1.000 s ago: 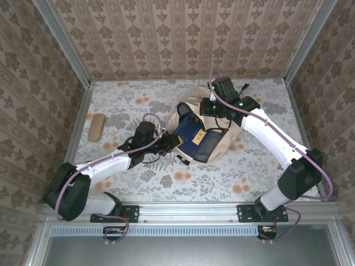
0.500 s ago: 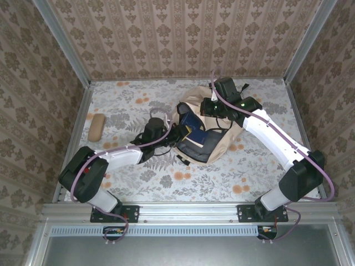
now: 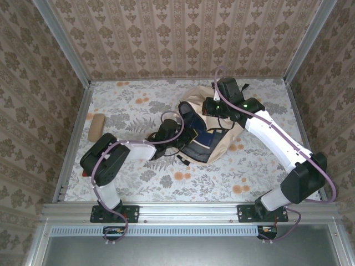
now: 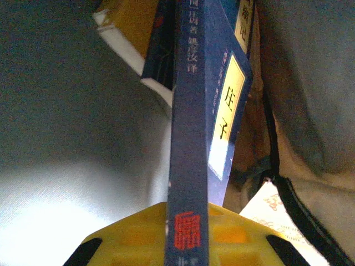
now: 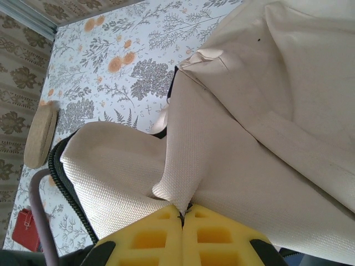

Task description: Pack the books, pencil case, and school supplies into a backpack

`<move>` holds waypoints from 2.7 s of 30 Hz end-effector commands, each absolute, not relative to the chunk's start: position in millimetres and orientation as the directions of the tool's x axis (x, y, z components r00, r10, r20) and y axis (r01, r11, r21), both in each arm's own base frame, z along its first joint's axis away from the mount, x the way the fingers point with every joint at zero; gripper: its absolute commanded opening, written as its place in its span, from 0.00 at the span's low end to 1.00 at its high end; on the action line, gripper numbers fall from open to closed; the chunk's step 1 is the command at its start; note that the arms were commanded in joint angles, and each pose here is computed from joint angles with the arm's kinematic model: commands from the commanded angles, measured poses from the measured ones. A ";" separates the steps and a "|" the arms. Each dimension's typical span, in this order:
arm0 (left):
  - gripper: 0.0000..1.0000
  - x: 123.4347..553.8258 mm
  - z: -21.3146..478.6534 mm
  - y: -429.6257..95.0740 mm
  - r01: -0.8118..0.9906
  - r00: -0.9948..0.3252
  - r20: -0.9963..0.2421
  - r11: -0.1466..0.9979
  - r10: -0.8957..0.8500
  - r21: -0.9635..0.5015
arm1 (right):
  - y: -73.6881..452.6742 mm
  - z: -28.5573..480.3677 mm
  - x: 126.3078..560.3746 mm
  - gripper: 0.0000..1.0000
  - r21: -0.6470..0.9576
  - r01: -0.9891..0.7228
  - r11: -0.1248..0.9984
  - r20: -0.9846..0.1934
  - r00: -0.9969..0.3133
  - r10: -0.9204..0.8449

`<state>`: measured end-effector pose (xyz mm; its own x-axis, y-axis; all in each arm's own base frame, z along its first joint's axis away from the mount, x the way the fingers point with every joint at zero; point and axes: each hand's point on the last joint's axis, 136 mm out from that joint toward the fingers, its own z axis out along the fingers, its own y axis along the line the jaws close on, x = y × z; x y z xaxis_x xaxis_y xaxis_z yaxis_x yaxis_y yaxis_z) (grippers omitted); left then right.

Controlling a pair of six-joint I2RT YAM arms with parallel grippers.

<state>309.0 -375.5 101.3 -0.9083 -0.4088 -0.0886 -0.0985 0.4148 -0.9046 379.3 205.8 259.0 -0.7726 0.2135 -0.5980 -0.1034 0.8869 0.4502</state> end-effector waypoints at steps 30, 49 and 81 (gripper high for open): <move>0.36 332.1 89.6 -380.6 -0.118 -0.884 -0.113 0.451 -0.453 -0.885 | 196.8 271.8 379.3 0.01 0.523 -0.102 0.847 -0.604 -0.745 0.284; 0.25 374.3 101.3 -421.0 -0.034 -0.908 -0.150 0.425 -0.392 -0.905 | 189.6 256.3 370.6 0.00 0.511 -0.064 0.857 -0.582 -0.760 0.290; 0.60 305.6 162.4 -209.1 0.002 -0.879 -0.382 0.799 -0.286 -0.601 | 174.9 84.5 238.0 0.00 0.291 -0.033 0.956 -0.165 -0.986 0.016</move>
<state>300.5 -201.6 152.0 -0.8580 -0.4024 -0.3194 -0.1197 0.7612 -0.6374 272.7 203.9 100.0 -0.9675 0.0449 -0.2489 -0.0577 0.9190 0.3901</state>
